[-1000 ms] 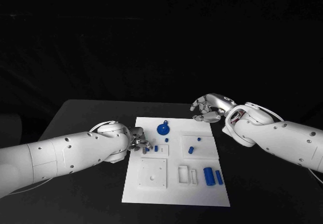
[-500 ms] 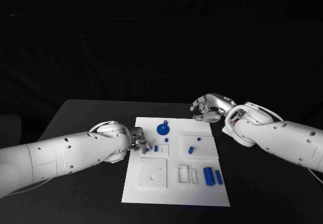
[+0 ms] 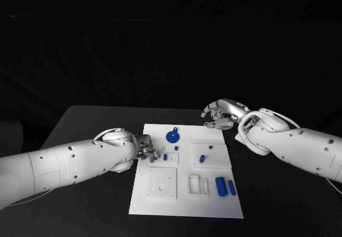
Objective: Assemble the parts on the task board
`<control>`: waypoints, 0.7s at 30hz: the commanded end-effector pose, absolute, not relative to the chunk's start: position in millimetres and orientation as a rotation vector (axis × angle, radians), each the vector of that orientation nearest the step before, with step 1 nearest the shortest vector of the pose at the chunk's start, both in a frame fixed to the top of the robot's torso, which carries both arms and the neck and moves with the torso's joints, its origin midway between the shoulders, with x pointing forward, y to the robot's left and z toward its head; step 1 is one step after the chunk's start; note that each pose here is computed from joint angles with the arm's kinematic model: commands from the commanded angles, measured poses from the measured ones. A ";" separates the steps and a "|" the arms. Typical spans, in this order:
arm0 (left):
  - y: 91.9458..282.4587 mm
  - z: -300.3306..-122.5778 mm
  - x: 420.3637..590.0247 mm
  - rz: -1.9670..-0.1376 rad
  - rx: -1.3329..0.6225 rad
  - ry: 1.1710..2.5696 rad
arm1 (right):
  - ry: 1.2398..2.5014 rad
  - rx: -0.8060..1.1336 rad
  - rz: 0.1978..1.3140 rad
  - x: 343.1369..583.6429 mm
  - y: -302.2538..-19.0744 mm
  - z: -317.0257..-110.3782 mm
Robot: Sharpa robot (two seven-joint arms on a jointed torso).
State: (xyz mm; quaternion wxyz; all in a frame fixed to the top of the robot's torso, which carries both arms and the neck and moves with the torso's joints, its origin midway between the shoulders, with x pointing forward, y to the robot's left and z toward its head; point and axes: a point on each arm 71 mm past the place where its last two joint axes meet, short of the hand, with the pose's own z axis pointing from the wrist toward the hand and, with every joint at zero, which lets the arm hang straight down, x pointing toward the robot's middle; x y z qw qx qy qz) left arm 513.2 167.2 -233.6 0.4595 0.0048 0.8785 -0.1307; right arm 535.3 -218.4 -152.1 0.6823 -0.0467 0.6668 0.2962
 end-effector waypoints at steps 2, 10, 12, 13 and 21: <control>168.7 -237.0 511.6 -0.300 0.032 2.183 | 1.503 -0.119 0.666 534.9 -217.3 -152.7; 166.8 -237.3 510.9 -0.301 0.035 2.189 | 1.504 -0.119 0.666 534.9 -217.0 -152.8; 167.3 -237.5 510.8 -0.295 0.035 2.192 | 1.504 -0.119 0.666 534.8 -217.1 -152.8; 168.0 -237.7 510.7 -0.289 0.035 2.194 | 1.505 -0.119 0.666 534.8 -217.3 -152.8; 171.6 -238.3 510.5 -0.283 0.027 2.204 | 1.506 -0.118 0.664 534.8 -218.3 -152.8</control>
